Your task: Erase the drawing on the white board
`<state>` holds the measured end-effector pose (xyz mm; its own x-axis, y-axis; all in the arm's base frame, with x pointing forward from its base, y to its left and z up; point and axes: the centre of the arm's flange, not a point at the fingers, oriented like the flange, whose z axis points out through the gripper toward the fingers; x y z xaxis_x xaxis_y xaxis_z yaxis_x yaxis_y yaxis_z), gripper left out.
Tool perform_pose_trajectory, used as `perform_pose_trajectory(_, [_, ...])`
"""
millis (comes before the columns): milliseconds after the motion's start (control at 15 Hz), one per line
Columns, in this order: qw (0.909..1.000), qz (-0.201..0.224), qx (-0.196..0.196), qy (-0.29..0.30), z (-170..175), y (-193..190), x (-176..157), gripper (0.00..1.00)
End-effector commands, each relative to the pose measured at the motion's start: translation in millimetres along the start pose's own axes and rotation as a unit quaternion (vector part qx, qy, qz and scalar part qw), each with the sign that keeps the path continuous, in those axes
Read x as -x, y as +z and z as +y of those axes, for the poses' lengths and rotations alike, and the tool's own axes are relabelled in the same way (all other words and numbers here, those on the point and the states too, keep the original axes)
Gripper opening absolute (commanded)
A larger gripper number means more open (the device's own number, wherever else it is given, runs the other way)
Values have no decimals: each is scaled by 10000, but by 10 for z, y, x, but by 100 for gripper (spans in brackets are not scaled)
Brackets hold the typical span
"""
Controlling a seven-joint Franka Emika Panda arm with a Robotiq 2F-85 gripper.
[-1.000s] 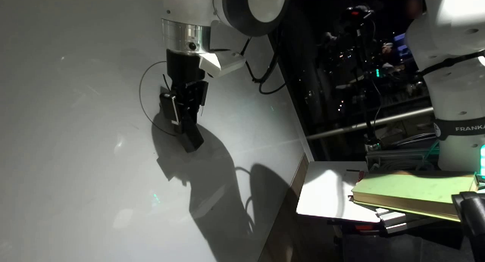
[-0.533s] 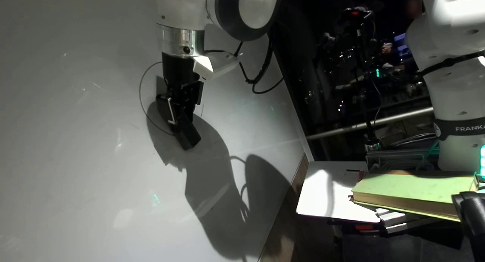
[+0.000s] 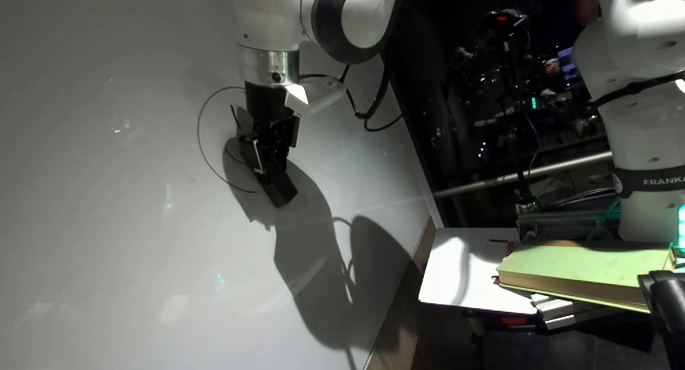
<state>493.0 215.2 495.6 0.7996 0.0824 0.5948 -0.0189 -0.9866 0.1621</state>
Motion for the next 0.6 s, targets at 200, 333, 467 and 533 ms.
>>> perform_pose_trajectory(200, [9981,138,505,335,1037,249,-311,30])
perform_pose_trajectory(333, [9975,100,589,377,1224,307,-317,30])
perform_pose_trajectory(467, [9970,57,659,391,1389,368,-348,30])
perform_pose_trajectory(533, [9970,34,676,384,1447,392,-374,30])
